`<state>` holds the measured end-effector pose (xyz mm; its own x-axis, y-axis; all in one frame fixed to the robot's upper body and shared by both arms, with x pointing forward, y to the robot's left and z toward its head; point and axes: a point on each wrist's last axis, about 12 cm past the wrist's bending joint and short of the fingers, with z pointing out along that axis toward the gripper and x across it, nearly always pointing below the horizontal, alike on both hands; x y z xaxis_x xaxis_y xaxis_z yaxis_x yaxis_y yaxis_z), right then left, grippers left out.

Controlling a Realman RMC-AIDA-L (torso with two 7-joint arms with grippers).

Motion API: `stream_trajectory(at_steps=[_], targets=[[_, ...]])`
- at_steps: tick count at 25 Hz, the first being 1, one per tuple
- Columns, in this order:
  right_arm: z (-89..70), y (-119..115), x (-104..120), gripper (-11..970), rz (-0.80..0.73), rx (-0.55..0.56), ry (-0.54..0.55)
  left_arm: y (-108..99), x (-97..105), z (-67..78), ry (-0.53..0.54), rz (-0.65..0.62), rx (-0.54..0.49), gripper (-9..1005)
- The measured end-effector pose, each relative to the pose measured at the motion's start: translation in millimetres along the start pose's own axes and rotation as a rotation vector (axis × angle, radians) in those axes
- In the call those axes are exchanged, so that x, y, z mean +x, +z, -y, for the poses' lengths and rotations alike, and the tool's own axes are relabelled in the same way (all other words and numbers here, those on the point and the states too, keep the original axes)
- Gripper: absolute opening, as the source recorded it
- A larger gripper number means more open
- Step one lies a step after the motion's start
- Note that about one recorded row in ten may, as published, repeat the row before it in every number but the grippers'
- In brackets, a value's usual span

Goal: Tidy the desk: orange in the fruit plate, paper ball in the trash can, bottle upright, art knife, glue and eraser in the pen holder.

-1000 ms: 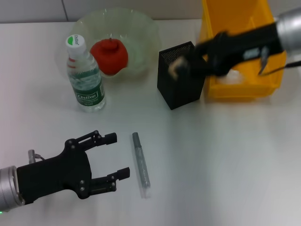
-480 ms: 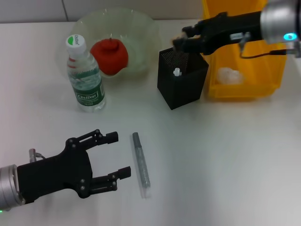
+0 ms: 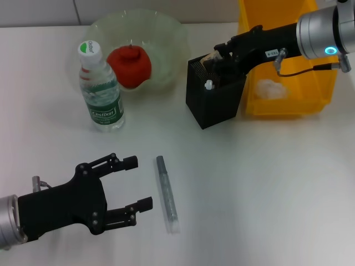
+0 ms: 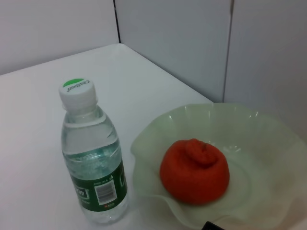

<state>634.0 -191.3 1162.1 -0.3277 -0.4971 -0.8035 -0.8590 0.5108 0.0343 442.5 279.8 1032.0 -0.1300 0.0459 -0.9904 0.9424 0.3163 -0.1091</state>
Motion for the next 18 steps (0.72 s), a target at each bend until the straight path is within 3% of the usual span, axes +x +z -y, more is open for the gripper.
stream_trajectory(at_steps=[6, 12, 18], targets=[[-0.2, -1, 1, 487, 0.001, 0.002, 0.000, 0, 0, -0.6, 0.003, -0.004, 0.005, 817], [0.0, -1, 1, 675, 0.004, 0.004, 0.000, 0, -1, -1.6, 0.009, -0.006, 0.009, 817], [-7.2, -13, 7, 723, 0.146, -0.062, 0.014, 0, -11, -4.7, 0.046, 0.016, 0.045, 818]])
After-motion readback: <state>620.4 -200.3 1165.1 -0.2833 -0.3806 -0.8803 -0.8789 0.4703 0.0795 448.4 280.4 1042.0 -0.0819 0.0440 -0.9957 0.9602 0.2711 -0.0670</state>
